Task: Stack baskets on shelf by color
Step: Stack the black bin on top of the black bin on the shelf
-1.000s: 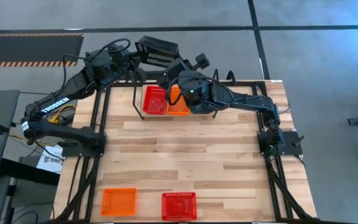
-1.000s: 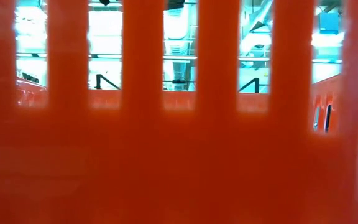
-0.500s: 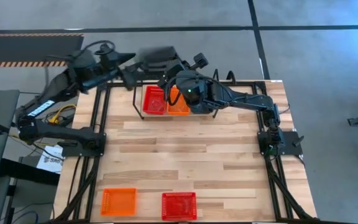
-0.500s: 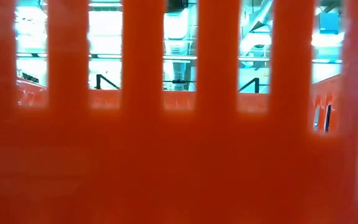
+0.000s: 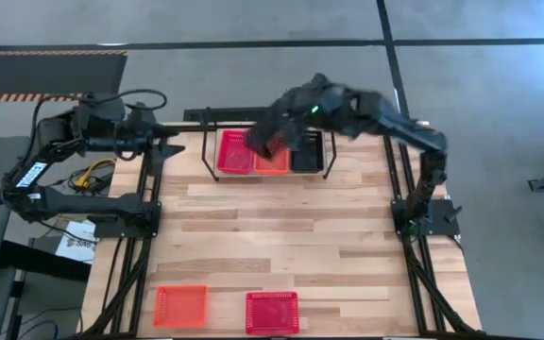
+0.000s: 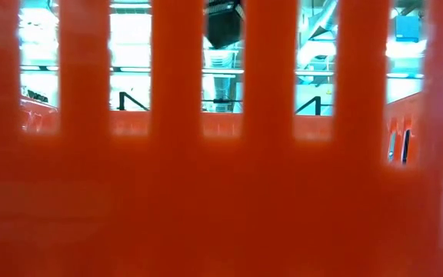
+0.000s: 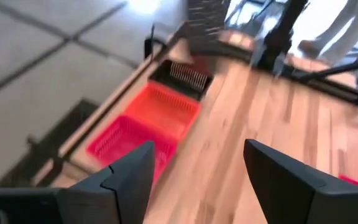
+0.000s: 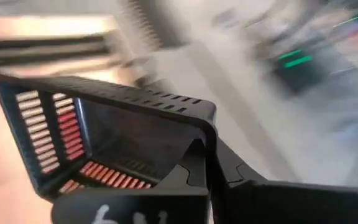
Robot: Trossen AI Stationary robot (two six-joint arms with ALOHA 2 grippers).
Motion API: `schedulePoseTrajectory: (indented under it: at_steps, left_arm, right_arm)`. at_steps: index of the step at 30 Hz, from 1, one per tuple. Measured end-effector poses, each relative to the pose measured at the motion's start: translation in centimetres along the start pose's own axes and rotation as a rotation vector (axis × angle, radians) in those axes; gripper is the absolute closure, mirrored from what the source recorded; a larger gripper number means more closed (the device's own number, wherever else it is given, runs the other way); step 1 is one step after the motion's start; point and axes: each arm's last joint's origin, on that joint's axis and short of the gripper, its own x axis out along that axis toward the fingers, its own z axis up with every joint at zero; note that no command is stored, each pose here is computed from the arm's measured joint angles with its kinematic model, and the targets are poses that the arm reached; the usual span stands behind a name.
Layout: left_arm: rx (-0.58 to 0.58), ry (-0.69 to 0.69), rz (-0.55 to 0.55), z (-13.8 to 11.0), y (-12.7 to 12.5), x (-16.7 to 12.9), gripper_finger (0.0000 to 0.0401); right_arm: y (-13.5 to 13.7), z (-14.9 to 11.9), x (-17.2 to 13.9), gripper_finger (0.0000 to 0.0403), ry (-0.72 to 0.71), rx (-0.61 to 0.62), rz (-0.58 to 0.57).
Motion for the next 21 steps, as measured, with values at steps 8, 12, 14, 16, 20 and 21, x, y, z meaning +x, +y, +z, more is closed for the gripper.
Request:
schedulePoseTrajectory:
  at_steps: [8, 12, 14, 16, 20, 21]
  left_arm:
    - [-0.055, 0.117, 0.021, -0.9, 0.1, 0.3, 0.0167]
    - [-0.067, 0.136, 0.025, -0.8, 0.2, 0.8, 0.0167]
    - [-0.079, 0.139, 0.026, -0.8, 0.2, 0.9, 0.0167]
    - [-0.097, 0.14, 0.028, -0.7, 0.2, 1.0, 0.0167]
    - [-0.133, 0.156, 0.042, -0.5, 0.2, 1.6, 0.0167]
    - [-0.142, 0.16, 0.044, -0.5, 0.2, 1.8, 0.0167]
  right_arm:
    - [-6.2, -3.5, -0.1, 0.04, 0.216, 0.046, 0.49]
    - [-8.1, -4.8, 0.9, 0.04, 0.284, -0.045, 0.528]
    - [-8.9, -5.4, 1.9, 0.04, 0.31, -0.091, 0.535]
    - [-9.6, -5.8, 3.1, 0.04, 0.317, -0.136, 0.539]
    - [-10.6, -6.6, 5.6, 0.04, 0.31, -0.197, 0.629]
    - [-10.7, -6.9, 6.3, 0.04, 0.311, -0.203, 0.659]
